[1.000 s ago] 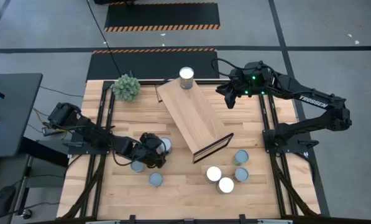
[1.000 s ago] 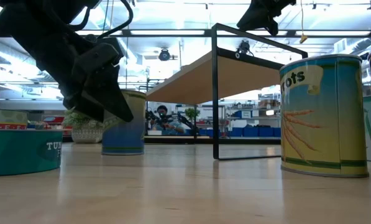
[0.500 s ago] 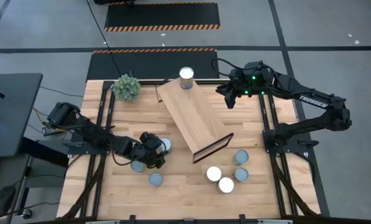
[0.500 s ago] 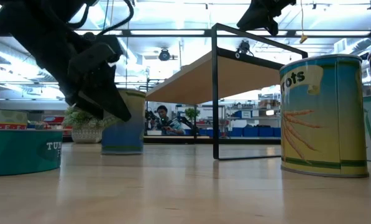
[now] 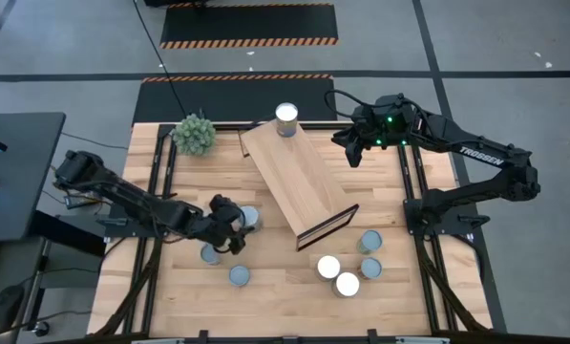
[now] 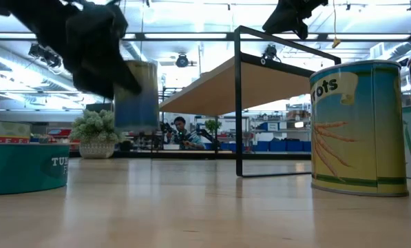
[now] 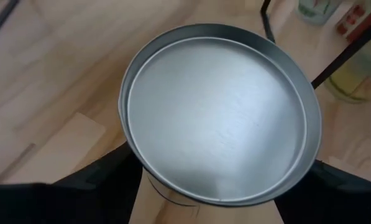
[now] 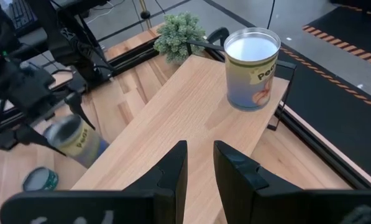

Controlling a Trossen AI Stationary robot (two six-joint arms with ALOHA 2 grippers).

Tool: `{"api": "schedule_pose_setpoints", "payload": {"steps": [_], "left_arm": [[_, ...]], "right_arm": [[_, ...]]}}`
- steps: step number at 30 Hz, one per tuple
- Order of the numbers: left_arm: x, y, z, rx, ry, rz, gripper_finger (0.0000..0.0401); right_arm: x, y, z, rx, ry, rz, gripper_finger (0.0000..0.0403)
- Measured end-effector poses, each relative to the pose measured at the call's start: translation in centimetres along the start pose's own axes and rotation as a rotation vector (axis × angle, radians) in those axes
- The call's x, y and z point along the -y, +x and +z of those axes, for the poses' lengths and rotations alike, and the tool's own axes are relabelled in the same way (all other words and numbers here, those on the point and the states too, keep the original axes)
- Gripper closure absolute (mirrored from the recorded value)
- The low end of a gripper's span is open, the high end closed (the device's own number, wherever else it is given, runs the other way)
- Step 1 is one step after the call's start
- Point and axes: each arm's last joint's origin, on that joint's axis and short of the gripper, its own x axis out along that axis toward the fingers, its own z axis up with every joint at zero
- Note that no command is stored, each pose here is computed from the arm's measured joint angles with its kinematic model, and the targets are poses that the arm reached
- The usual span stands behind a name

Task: Pick and place cans onto a shelf
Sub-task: Put the canned peas on the shelf

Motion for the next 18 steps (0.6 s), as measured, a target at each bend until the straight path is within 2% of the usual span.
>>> {"api": "schedule_pose_setpoints", "payload": {"steps": [8,12,18], "left_arm": [[-2.3,-2.6,3.6,0.098,-0.108,-0.090,0.0101],[-4.2,-3.4,5.9,0.146,-0.127,-0.062,0.0101],[-7.1,-4.2,10.1,0.183,-0.079,-0.025,0.0101]], "right_arm": [[0.0,0.0,0.0,0.002,-0.014,0.000,0.0318],[0.0,0.0,0.0,0.002,-0.014,0.000,0.0318],[0.0,0.0,0.0,0.002,-0.007,0.000,0.0318]]}}
